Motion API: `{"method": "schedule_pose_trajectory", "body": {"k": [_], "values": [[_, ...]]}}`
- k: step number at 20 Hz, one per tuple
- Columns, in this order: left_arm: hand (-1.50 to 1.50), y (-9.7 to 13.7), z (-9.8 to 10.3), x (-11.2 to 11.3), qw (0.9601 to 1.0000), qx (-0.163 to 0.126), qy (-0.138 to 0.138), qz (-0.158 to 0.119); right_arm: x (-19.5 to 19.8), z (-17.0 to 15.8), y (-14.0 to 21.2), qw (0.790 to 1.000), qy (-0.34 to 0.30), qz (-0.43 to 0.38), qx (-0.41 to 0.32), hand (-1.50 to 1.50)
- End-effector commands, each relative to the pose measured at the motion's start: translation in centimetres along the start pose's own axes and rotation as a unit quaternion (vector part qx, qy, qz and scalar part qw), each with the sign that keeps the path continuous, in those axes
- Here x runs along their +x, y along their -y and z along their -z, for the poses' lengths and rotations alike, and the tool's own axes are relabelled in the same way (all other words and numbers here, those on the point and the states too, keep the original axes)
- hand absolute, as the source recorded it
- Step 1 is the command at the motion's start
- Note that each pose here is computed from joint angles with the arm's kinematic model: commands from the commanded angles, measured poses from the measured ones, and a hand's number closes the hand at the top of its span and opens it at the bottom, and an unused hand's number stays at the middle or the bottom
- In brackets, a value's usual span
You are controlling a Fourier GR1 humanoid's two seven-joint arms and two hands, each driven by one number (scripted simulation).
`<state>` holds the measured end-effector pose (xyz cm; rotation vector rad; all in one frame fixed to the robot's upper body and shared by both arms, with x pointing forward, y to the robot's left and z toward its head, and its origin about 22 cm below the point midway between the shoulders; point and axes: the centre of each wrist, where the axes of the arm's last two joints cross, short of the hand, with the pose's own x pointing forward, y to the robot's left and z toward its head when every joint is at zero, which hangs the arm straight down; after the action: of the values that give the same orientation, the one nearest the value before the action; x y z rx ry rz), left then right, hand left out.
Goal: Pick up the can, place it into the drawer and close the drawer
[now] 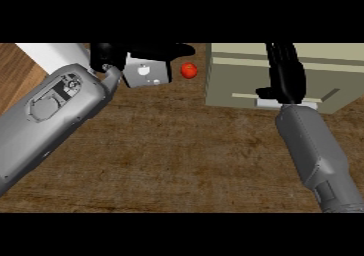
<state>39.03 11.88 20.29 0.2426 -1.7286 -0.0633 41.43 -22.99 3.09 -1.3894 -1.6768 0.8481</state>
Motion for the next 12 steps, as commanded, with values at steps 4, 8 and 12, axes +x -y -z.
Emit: {"method": "schedule_pose_trajectory", "body": {"k": [4,8,12], "values": [[-1.50,-1.3,-1.8,-2.4,1.0000,-0.007,0.000,-0.002,2.7,2.9,-0.2,1.000,-0.003,0.004,-0.005,-1.50],[-1.50,-2.2,-1.8,-2.2,1.0000,-0.005,0.004,0.004,2.2,4.5,0.8,1.000,-0.013,0.006,-0.004,-1.50],[-1.50,-2.8,-3.2,-3.2,0.9998,-0.021,-0.005,0.000,2.1,5.2,1.3,1.000,-0.017,0.007,-0.002,-1.50]]}}
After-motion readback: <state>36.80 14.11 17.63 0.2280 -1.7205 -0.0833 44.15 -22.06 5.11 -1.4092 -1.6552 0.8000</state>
